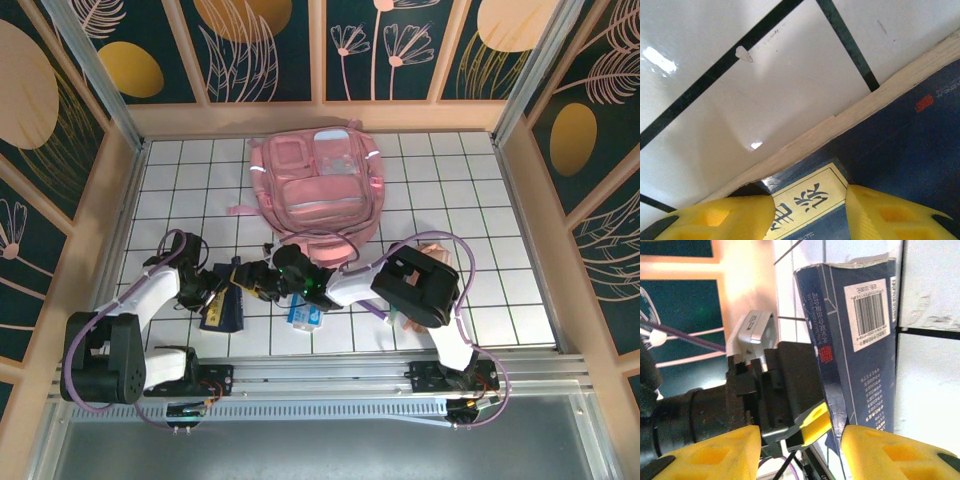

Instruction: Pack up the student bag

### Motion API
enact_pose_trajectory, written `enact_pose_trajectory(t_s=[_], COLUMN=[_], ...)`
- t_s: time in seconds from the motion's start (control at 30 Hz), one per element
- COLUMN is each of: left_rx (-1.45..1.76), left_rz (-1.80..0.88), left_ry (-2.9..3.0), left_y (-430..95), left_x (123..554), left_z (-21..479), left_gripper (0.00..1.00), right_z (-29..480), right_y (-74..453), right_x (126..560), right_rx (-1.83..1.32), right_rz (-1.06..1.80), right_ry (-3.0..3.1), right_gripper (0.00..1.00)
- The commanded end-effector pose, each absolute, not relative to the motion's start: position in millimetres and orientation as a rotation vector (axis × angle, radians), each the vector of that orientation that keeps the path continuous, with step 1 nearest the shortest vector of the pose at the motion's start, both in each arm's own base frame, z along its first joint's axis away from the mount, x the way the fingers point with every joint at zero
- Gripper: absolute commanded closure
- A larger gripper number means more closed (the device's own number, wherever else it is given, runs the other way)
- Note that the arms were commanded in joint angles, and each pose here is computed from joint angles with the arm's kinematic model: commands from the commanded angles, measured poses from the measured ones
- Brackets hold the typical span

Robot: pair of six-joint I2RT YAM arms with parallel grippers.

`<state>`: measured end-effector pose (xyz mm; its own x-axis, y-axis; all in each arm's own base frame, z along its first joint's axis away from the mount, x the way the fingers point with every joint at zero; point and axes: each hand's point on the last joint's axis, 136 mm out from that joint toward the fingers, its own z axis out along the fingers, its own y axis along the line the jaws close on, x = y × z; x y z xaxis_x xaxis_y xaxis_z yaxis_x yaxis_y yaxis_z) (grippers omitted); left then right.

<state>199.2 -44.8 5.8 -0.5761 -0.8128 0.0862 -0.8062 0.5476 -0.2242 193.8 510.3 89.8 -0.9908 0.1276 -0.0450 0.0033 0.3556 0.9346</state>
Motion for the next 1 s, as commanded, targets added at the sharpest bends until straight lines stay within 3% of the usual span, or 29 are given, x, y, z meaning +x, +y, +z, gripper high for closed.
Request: enact_pose_trajectory(t_s=[0.0,0.43,0.7,0.8,0.97], left_rx=[-1.479,-1.506,-1.538,-1.562,-1.574], left_rz=[-0.235,-0.193,-0.224,-0.277,-0.327], left_ry=[2.861,2.824,2.833,2.843,2.856], left_y=[-37.1,-27.1,-28.3,-30.4,-33.5], left_x=[155.4,158.3,155.4,152.4,149.6], left_z=[-54.0,-55.6,-57.6,-59.7,-61.4], left_gripper=[0.53,0.58,0.64,0.71,0.74], right_z=[31.7,12.9,-1.4,-13.5,4.0], right_y=[487.5,456.8,453.1,460.3,493.3], right_x=[181.3,185.9,189.7,185.7,184.0], right_rx=[0.249,0.403,0.38,0.367,0.203], right_rz=[1.442,1.169,0.783,0.782,1.06], right_ry=[2.739,2.828,2.942,2.996,2.942], right_gripper=[0.49,0.46,0.44,0.46,0.5])
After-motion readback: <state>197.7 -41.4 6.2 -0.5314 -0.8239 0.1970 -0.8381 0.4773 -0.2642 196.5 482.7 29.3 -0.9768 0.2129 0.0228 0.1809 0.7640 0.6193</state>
